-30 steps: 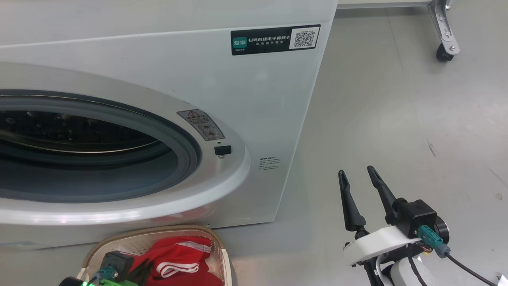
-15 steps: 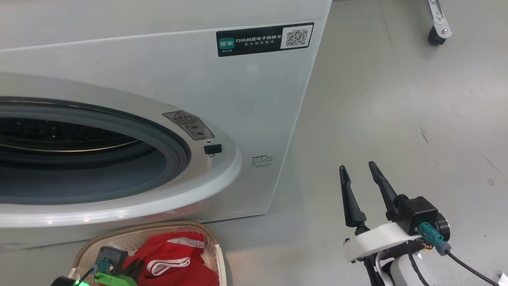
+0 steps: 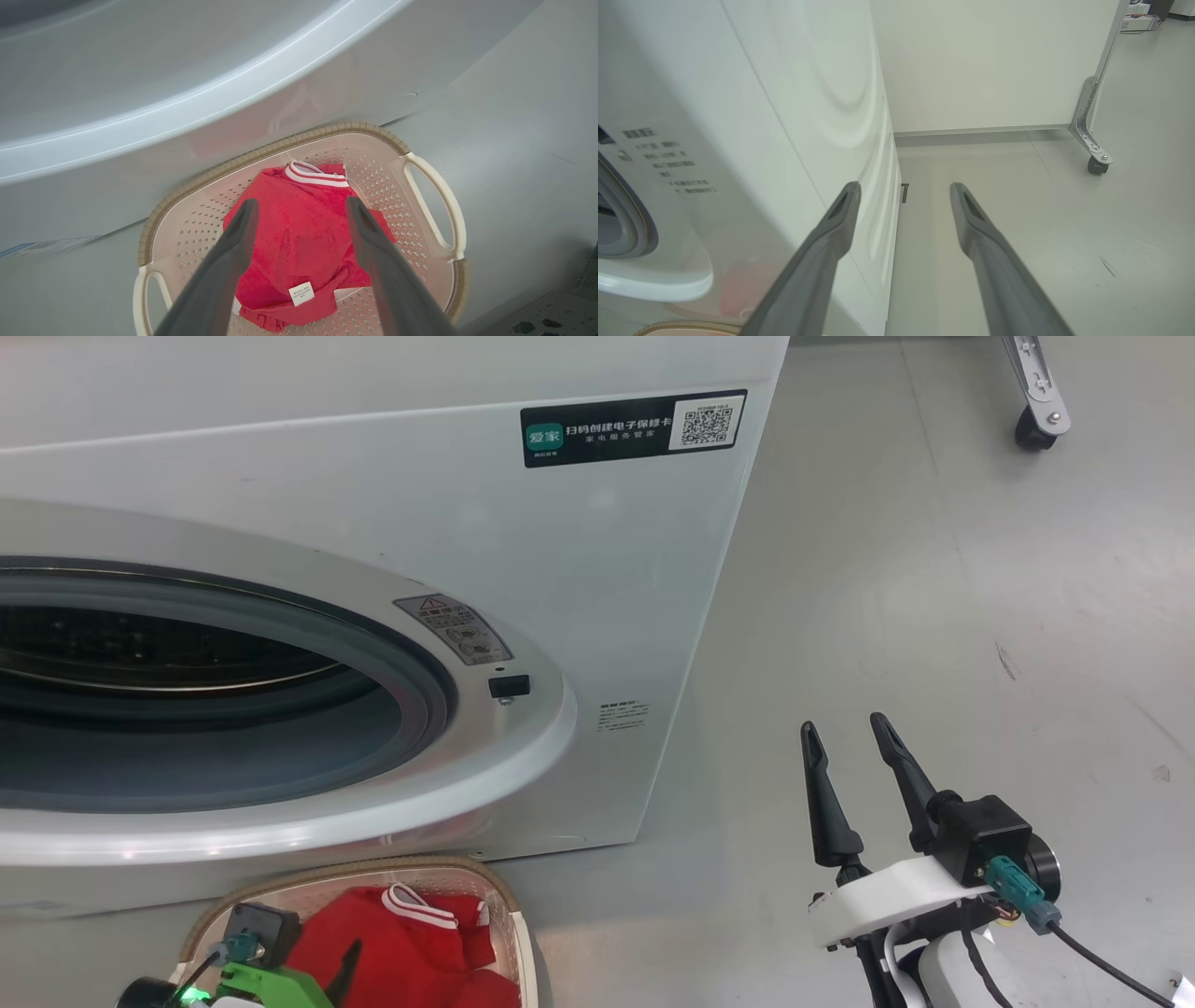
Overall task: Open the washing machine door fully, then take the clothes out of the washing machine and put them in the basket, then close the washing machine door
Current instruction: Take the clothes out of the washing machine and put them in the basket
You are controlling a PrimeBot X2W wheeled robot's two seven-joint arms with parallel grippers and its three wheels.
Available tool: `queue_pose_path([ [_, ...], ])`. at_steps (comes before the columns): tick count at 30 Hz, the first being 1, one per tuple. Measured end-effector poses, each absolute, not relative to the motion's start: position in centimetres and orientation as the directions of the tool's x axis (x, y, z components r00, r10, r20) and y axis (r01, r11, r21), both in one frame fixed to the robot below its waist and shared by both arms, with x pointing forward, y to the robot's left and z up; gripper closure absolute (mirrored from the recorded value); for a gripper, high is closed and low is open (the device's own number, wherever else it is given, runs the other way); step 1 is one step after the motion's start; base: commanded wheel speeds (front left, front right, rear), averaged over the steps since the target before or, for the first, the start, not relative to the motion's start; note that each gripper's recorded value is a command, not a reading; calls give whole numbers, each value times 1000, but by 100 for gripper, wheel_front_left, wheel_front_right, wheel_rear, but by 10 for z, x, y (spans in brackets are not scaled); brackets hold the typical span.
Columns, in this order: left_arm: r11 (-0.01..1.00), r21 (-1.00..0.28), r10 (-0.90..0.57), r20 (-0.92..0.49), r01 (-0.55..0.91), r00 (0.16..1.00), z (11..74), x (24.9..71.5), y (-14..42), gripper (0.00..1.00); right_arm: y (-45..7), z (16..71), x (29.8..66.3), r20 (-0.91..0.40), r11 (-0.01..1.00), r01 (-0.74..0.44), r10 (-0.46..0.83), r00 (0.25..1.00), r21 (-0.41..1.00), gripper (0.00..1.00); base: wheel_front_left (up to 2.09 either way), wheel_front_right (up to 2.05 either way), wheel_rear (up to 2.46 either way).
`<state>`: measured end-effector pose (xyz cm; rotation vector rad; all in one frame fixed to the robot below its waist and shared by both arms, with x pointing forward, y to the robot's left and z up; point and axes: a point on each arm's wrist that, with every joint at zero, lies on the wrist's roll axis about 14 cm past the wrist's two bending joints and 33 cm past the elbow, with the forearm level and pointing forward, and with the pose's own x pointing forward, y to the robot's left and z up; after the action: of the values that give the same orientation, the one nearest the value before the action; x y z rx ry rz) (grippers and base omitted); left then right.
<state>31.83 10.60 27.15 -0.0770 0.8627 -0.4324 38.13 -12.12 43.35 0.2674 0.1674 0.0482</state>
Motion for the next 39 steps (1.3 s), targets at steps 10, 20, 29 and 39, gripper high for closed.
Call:
queue_pose_path([
  [10,914,-209,-396,-646,348,653,292,342,108,0,-119,438,383,-144,963,-35,76,987,266,0,0,0,0],
  [20,921,-172,-382,-570,349,727,317,352,120,0,-115,448,381,-116,962,-54,88,989,266,0,0,0,0],
  [29,944,-158,-329,-467,289,821,353,370,144,0,-110,454,375,-99,960,-75,105,990,268,0,0,0,0],
  [39,963,-178,-239,-208,204,948,434,408,168,0,-104,460,376,-79,957,-102,128,989,272,0,0,0,0],
])
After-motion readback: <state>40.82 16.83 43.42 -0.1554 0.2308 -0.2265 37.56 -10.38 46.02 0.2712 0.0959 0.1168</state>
